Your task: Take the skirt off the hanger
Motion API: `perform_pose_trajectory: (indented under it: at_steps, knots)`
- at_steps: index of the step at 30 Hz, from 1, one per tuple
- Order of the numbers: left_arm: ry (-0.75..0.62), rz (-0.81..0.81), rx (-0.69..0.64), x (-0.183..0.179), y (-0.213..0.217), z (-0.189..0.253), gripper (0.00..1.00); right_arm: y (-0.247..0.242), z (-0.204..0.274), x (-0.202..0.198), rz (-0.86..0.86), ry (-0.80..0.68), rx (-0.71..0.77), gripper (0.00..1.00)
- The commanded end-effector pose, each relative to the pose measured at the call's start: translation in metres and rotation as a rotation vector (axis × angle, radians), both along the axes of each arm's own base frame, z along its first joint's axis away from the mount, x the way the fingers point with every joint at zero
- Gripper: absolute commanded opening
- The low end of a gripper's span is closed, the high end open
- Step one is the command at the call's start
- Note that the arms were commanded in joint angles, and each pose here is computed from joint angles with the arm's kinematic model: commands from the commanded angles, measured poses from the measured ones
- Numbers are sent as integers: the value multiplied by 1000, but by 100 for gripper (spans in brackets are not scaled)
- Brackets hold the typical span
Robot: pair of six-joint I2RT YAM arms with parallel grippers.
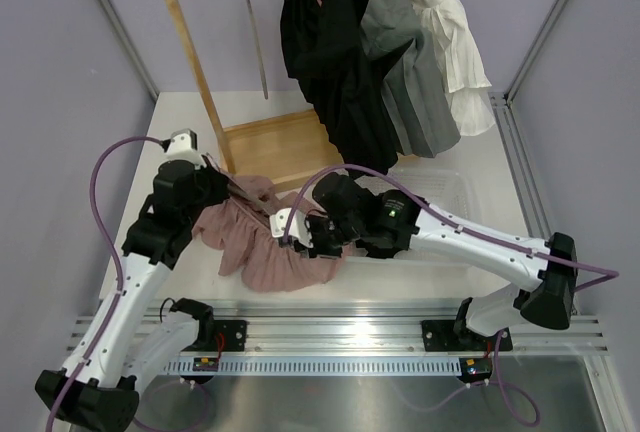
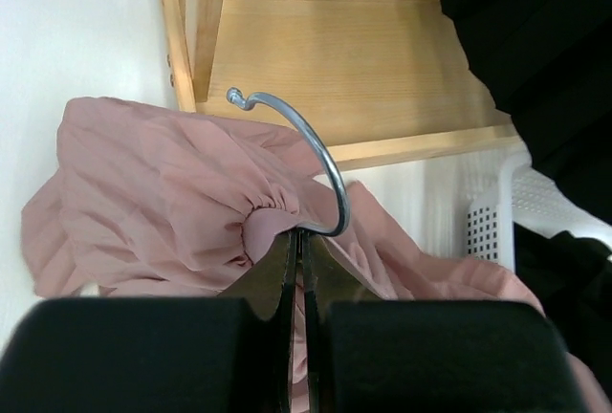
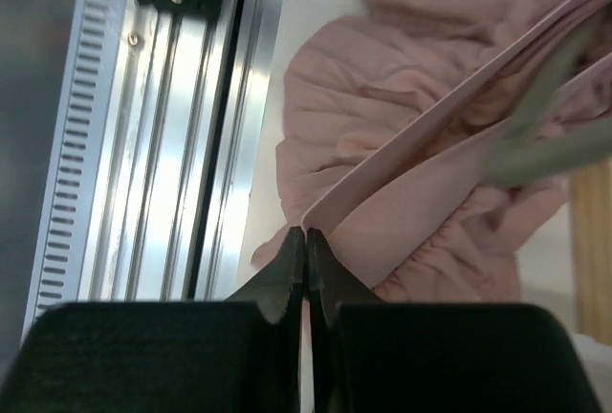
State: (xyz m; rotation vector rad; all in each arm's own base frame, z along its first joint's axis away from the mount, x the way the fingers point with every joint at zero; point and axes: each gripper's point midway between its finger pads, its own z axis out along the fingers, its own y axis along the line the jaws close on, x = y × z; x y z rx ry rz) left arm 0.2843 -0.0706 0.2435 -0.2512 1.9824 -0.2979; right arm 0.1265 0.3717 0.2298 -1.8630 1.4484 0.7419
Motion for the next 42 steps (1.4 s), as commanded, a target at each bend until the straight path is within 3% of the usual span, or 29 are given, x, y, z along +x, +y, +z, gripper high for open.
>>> perform_pose_trajectory:
  at_steps: [1, 6, 8, 11, 17, 23, 24, 26, 27, 31, 35, 37, 39, 42]
  knots:
    - [-183, 13, -111, 5, -1, 66, 0, -14, -50, -4, -9, 38, -108, 3]
    - [-181, -75, -279, -5, -25, 77, 0, -7, -44, 32, -125, 132, -15, 0]
    - [-181, -99, -340, -11, -32, 80, 0, -7, -11, 59, -169, 141, 111, 0]
    - [-192, -118, -413, -17, -37, 84, 0, -12, 22, 69, -174, 175, 224, 1]
    - [-219, -183, -533, -29, -51, 97, 0, -9, 24, 46, -48, 251, 260, 12]
    - [-194, -120, -492, -24, -41, 81, 0, -7, 26, 42, -18, 257, 270, 15]
    - [-195, -109, -490, -23, -39, 79, 0, -8, 28, 42, -14, 241, 270, 26]
    - [-209, -71, -495, -19, -34, 78, 0, -15, 34, 41, -11, 202, 266, 35]
    - [-215, -59, -502, -17, -32, 79, 0, -18, 36, 43, -26, 179, 263, 46]
    - [-225, -43, -602, -7, -38, 77, 0, -28, 41, 49, -72, 114, 251, 68]
    - [-194, -76, -693, 4, -52, 70, 0, -47, 59, 43, -63, 62, 219, 80]
    - [-179, -90, -684, 7, -56, 67, 0, -57, 92, 41, -65, 5, 242, 85]
    - [-168, -100, -663, 9, -57, 63, 0, -73, 115, 44, -119, -52, 230, 99]
    - [-155, -122, -632, 9, -59, 61, 0, -89, 138, 50, -193, -95, 222, 100]
